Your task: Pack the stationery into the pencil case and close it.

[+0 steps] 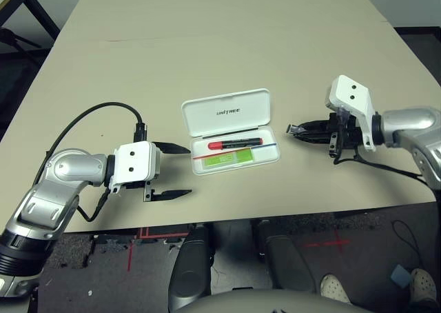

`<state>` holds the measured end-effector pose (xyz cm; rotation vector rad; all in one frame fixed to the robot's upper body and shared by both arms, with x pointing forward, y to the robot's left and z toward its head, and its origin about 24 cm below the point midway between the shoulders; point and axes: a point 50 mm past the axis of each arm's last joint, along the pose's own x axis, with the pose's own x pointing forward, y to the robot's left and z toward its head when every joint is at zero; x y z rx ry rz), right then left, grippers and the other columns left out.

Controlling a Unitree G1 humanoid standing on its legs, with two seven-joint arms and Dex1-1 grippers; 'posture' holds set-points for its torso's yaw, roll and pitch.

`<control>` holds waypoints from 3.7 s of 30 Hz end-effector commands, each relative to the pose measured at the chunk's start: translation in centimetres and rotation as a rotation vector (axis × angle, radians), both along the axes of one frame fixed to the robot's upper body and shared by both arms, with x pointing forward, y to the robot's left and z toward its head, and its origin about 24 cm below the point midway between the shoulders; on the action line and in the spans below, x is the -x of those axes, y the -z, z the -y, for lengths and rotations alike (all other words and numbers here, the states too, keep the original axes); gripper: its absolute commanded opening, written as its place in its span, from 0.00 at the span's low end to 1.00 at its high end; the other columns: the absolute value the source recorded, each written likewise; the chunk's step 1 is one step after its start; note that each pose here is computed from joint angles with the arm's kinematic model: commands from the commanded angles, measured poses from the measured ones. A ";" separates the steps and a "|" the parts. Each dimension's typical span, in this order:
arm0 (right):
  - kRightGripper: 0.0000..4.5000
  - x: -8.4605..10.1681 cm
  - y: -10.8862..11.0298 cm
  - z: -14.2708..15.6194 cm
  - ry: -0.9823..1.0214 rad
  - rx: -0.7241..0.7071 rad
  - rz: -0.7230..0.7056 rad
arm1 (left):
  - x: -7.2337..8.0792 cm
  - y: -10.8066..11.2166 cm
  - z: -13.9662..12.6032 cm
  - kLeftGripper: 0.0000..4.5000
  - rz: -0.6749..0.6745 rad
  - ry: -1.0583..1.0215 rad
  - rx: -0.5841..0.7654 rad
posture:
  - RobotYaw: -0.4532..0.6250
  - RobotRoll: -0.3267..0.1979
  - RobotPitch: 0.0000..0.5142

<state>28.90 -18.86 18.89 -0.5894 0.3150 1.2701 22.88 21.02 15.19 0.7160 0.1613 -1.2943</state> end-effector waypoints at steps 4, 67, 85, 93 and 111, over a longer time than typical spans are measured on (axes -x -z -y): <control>0.07 -0.8 0.7 -1.6 -0.160 0.064 -0.009 | 0.2 0.1 -0.1 1.00 -0.002 -0.013 -0.018 | 0.46 0.62 0.36; 1.00 3.1 0.5 5.4 0.183 -0.165 -0.067 | -6.9 -0.6 -5.8 0.70 0.052 -0.539 -0.024 | 0.36 0.62 0.36; 1.00 3.2 -0.5 5.3 0.185 -0.202 -0.029 | -10.6 -0.6 -2.3 0.01 0.044 -0.592 0.122 | 0.34 0.62 0.36; 1.00 3.1 -0.4 5.0 0.184 -0.207 -0.026 | -10.5 -1.4 -0.4 0.01 0.032 -0.513 0.170 | 0.34 0.62 0.37; 1.00 2.5 0.0 4.8 0.185 -0.203 -0.031 | -5.7 -0.6 1.3 0.01 -0.033 -0.179 0.070 | 0.35 0.62 0.38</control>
